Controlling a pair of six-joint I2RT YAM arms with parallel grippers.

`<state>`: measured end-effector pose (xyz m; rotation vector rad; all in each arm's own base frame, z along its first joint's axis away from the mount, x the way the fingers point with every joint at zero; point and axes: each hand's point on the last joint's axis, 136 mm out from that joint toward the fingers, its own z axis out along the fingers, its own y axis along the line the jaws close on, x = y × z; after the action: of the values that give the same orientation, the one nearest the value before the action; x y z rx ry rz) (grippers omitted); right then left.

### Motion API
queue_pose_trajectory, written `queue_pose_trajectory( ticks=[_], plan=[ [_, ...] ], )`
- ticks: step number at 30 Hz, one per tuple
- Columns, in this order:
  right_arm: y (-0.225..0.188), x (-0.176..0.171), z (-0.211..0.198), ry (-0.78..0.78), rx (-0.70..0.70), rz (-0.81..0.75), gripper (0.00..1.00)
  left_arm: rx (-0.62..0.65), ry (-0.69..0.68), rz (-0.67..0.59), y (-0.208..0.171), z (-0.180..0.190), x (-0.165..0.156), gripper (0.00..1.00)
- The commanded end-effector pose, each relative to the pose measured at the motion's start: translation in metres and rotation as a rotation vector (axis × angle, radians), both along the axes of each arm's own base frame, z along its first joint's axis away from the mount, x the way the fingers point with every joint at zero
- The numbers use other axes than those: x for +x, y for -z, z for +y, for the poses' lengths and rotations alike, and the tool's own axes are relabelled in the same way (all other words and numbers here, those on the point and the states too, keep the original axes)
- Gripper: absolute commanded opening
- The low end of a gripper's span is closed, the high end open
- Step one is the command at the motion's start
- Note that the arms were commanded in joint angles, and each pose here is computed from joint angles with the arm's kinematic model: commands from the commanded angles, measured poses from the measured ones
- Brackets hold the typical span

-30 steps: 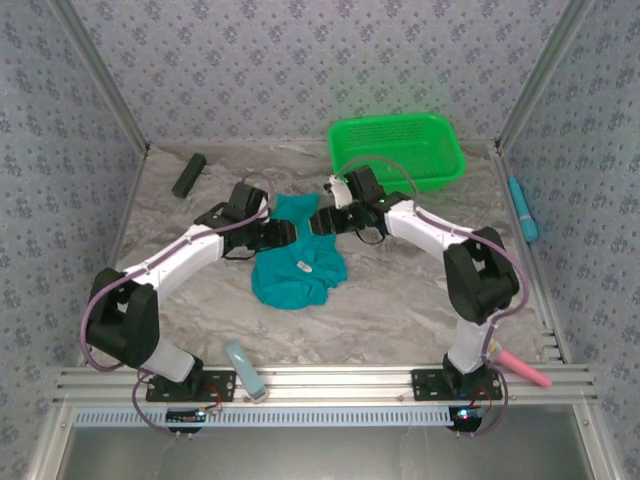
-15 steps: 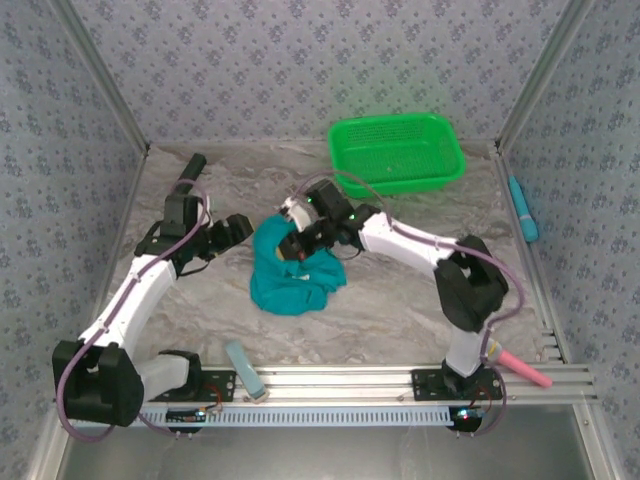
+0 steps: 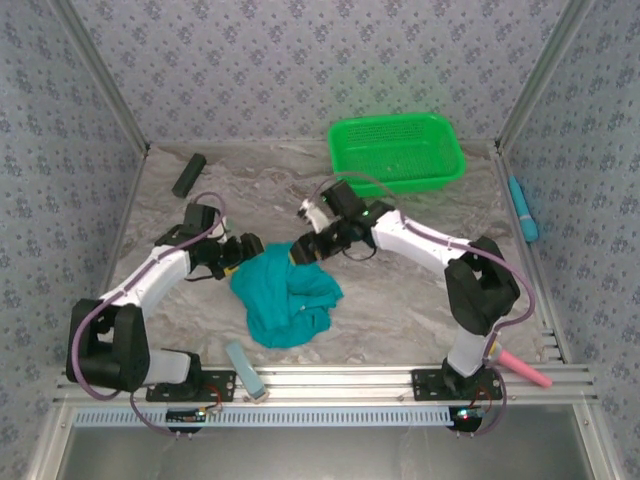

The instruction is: Fold the inside-out t-shirt

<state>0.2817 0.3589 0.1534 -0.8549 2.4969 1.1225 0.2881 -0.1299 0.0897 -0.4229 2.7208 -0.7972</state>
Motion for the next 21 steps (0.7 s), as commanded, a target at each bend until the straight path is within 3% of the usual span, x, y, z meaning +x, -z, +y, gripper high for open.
queue_pose_trajectory(
  ticks=[1, 5, 7, 10, 14, 17, 21],
  plan=[
    [0.002, 0.03, -0.004, 0.102, -0.093, -0.052, 0.59, 0.074, 0.039, 0.066, 0.019, 0.0, -0.013, 0.77],
    [0.046, 0.054, 0.01, 0.195, -0.12, 0.029, 0.59, -0.016, 0.081, 0.034, 0.017, -0.018, -0.006, 0.17],
    [0.069, 0.057, 0.019, 0.221, -0.145, 0.058, 0.59, -0.056, 0.1, -0.001, 0.005, -0.026, 0.002, 0.01],
    [0.095, 0.051, 0.039, 0.189, -0.163, 0.108, 0.53, -0.096, 0.133, -0.069, -0.017, -0.035, 0.014, 0.0],
    [0.081, 0.063, 0.045, 0.229, -0.035, 0.167, 0.01, -0.116, 0.208, -0.142, -0.049, -0.045, 0.029, 0.0],
    [0.03, 0.088, 0.025, 0.306, 0.059, 0.098, 0.0, -0.158, 0.255, -0.238, -0.088, -0.056, 0.047, 0.0],
    [-0.068, 0.105, -0.032, 0.436, 0.079, -0.135, 0.0, -0.198, 0.339, -0.422, -0.165, -0.077, 0.069, 0.0]
  ],
)
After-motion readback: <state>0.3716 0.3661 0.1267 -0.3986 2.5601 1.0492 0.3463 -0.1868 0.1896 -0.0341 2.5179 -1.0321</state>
